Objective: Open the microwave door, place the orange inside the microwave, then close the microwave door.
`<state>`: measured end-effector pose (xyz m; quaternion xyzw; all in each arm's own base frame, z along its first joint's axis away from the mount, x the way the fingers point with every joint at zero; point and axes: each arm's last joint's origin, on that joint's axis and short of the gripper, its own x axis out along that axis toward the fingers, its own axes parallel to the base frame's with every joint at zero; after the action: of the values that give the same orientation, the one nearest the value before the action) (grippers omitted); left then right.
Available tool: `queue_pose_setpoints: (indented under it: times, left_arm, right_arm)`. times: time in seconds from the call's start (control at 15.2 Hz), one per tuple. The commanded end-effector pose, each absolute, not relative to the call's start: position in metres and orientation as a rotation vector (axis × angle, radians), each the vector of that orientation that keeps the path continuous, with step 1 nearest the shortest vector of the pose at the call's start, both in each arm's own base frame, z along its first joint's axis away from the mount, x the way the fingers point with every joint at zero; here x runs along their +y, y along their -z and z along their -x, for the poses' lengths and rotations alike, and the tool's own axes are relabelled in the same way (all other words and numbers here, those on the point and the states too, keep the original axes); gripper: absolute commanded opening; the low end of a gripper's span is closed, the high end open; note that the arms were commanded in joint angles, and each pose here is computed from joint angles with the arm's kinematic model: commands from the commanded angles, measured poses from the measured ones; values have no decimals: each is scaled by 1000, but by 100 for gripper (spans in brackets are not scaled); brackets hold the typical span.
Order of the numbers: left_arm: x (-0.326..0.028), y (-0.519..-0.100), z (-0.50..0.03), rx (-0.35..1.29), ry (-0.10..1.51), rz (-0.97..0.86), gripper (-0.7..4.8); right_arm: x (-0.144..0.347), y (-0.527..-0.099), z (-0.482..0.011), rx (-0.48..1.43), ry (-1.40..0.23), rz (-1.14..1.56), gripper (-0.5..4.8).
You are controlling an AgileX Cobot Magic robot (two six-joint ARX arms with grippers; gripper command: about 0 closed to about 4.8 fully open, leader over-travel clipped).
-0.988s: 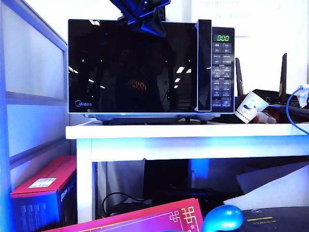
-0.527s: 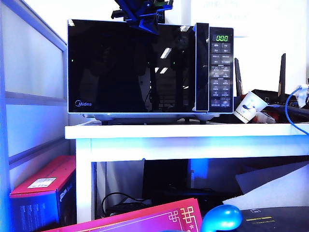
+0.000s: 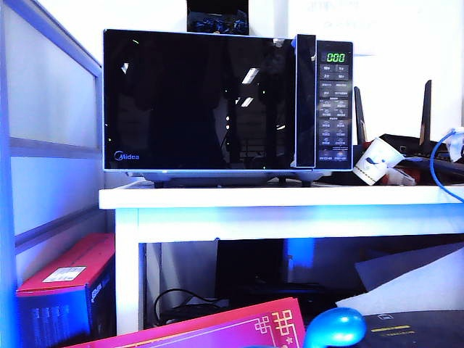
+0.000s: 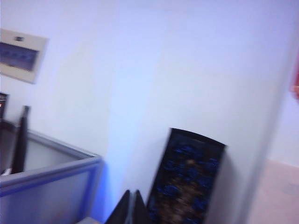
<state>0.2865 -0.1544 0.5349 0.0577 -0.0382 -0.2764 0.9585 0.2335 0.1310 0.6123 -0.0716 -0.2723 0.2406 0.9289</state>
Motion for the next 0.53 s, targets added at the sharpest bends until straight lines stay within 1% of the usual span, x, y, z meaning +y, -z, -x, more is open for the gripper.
queue_pose_setpoints:
  times: [0.07,0.13,0.26,0.4,0.46,0.53]
  left_arm:
    - [-106,-579,-194,-156,579,-98,-5]
    - [-81,-591,-147,-192,575,-93,-5]
    - [-43,-598,-76,-240,555,-84,-5]
    - [-5,-589,-5,-276,531,-102,-5]
    - [10,-582,22,-283,526,-92,-5]
    - [31,-566,62,-275,530,-59,-5]
  right_arm:
    - [114,-623,-203,-544,-470,137,-5]
    - [103,-627,-184,-534,-475,142,-5]
    - [84,-634,-150,-525,-478,138,-5]
    - [64,-632,-114,-469,-488,155,-5]
    - [56,-627,-99,-408,-497,172,-5]
    - [46,-618,-80,-314,-509,198,-5]
